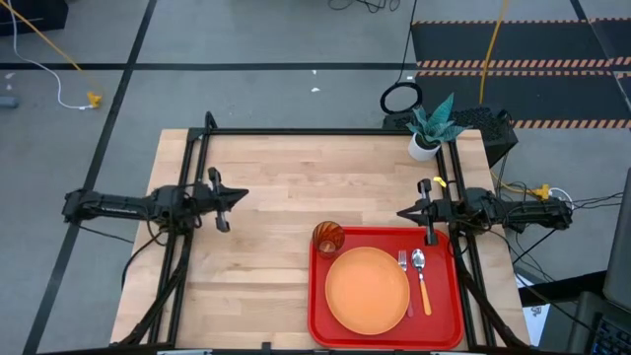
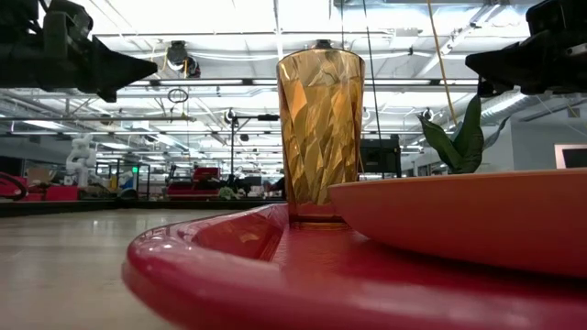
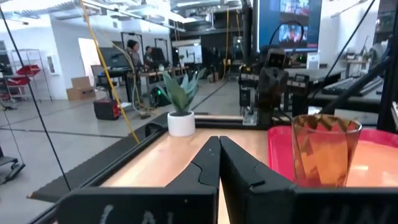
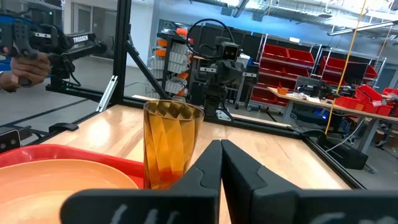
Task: Pick and place plate/cup/fork/spoon on tray
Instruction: Return to Home Position
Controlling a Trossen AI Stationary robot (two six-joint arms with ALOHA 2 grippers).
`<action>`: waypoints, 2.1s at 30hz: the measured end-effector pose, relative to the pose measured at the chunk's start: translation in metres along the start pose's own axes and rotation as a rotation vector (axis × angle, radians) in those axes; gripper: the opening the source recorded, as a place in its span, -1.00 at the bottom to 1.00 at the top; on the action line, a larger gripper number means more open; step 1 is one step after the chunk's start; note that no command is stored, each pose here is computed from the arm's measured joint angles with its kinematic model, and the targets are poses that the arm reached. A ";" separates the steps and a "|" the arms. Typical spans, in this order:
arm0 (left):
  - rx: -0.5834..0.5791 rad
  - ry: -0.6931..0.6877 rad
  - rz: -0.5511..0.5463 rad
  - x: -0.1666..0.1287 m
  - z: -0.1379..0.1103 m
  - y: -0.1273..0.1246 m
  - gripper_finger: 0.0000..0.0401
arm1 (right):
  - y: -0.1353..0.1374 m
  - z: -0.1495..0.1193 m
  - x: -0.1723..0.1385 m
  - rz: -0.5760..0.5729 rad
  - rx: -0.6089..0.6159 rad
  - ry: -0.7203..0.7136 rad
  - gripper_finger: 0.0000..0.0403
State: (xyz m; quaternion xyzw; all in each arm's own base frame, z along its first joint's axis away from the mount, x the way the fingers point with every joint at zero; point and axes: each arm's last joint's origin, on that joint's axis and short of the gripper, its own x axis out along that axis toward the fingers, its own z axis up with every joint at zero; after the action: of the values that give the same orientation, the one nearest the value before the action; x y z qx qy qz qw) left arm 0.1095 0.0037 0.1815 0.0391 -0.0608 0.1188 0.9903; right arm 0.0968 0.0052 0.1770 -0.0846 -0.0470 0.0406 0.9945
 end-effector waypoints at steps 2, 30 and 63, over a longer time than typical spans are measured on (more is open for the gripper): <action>-0.008 -0.011 0.001 -0.002 0.001 0.001 -0.97 | 0.000 0.000 0.000 0.000 0.000 0.000 -1.00; 0.031 0.010 -0.015 -0.014 -0.002 0.003 -0.95 | 0.000 0.000 0.000 0.000 0.000 0.000 -1.00; 0.002 0.100 -0.175 -0.013 -0.011 -0.002 -0.85 | 0.000 0.000 0.000 0.000 0.000 0.000 -1.00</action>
State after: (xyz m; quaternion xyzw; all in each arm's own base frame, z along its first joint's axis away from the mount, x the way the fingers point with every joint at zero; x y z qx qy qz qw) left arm 0.0985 -0.0006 0.1685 0.0395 -0.0077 0.0339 0.9986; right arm 0.0968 0.0052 0.1770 -0.0846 -0.0471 0.0406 0.9945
